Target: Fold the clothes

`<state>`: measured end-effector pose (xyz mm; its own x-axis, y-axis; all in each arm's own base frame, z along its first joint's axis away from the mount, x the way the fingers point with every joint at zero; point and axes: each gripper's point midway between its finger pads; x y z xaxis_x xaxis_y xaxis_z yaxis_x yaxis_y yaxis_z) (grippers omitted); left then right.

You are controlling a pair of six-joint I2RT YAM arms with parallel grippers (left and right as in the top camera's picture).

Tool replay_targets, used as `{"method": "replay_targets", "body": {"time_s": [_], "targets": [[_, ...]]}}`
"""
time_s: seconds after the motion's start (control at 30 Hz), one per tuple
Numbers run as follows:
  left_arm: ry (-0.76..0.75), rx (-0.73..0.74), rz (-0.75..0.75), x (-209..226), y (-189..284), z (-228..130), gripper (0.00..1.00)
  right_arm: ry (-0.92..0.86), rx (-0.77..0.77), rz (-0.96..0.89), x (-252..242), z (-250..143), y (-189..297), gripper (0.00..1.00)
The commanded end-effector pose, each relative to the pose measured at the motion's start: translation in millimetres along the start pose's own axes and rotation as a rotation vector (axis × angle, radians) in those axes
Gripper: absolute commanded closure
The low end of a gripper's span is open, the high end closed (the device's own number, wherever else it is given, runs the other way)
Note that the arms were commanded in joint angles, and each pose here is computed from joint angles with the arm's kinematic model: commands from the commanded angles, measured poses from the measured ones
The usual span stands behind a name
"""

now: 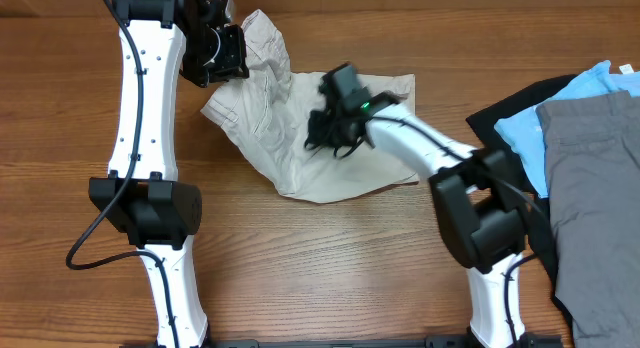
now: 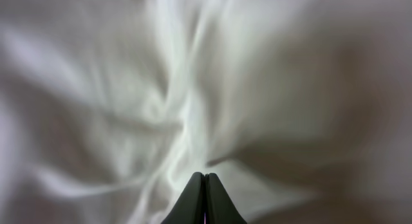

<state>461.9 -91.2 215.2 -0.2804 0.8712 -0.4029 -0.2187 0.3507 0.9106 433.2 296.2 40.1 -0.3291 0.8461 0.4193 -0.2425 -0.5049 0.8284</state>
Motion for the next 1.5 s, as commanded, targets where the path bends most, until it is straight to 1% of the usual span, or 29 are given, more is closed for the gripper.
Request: {"method": "replay_targets", "body": {"time_s": [0.0, 0.13, 0.37, 0.57, 0.73, 0.87, 1.07, 1.13, 1.23, 1.27, 1.37, 1.4, 1.47], "targets": [[-0.004, -0.01, -0.054, -15.3, 9.5, -2.0, 0.96, 0.037, -0.169, 0.017, 5.2, 56.2, 57.1, 0.96], [-0.004, -0.01, -0.055, -15.4, 9.5, -2.0, 0.96, -0.006, -0.219, 0.015, -9.3, 69.0, 61.6, 0.96], [-0.002, -0.007, -0.054, -15.2, 9.9, -2.9, 0.96, 0.01, -0.297, 0.053, 1.9, 86.1, 50.4, 0.96], [-0.006, 0.004, -0.05, -16.9, 9.2, -7.2, 0.96, 0.01, -0.299, 0.07, 1.6, 83.9, 14.8, 0.96], [-0.009, 0.005, -0.05, -18.2, 8.8, -8.0, 0.95, -0.016, -0.272, 0.085, 0.5, 71.8, -24.0, 0.96], [-0.013, 0.012, -0.049, -20.3, 7.9, -10.6, 0.95, 0.017, -0.296, 0.125, 15.3, 68.6, -51.5, 0.96], [-0.031, 0.02, -0.046, -30.8, 3.6, -17.9, 0.96, 0.091, -0.326, 0.157, 37.8, 67.6, -62.1, 0.96], [-0.042, 0.016, -0.031, -32.3, 1.9, -19.5, 0.96, 0.103, -0.325, 0.177, 42.6, 68.5, -58.9, 0.96], [-0.054, 0.016, -0.02, -34.5, 0.4, -21.9, 0.96, 0.114, -0.319, 0.28, 49.6, 76.5, -36.7, 0.95], [-0.058, 0.009, -0.006, -33.7, -0.3, -21.7, 0.96, 0.118, -0.322, 0.331, 50.8, 82.7, -20.4, 0.9], [-0.063, 0.004, 0.007, -33.7, -1.2, -22.1, 0.96, 0.097, -0.319, 0.405, 41.0, 95.1, 24.2, 0.79], [-0.062, 0.005, 0.007, -33.7, -1.2, -22.2, 0.96, 0.08, -0.317, 0.413, 34.4, 98.4, 40.8, 0.77], [-0.065, 0.005, 0.007, -34.6, -1.5, -22.8, 0.96, 0.031, -0.295, 0.407, 18.3, 98.8, 72.6, 0.77]]}}
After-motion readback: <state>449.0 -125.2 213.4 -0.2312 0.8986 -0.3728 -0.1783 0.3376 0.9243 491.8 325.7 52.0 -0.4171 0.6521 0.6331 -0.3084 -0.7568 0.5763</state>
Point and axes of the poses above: each gripper's point midway between its finger pads, its own y axis back along the fingers, its own x axis along the line the jaws close on, z = x × y, and after that the axes turned 15 degrees about y, right-handed
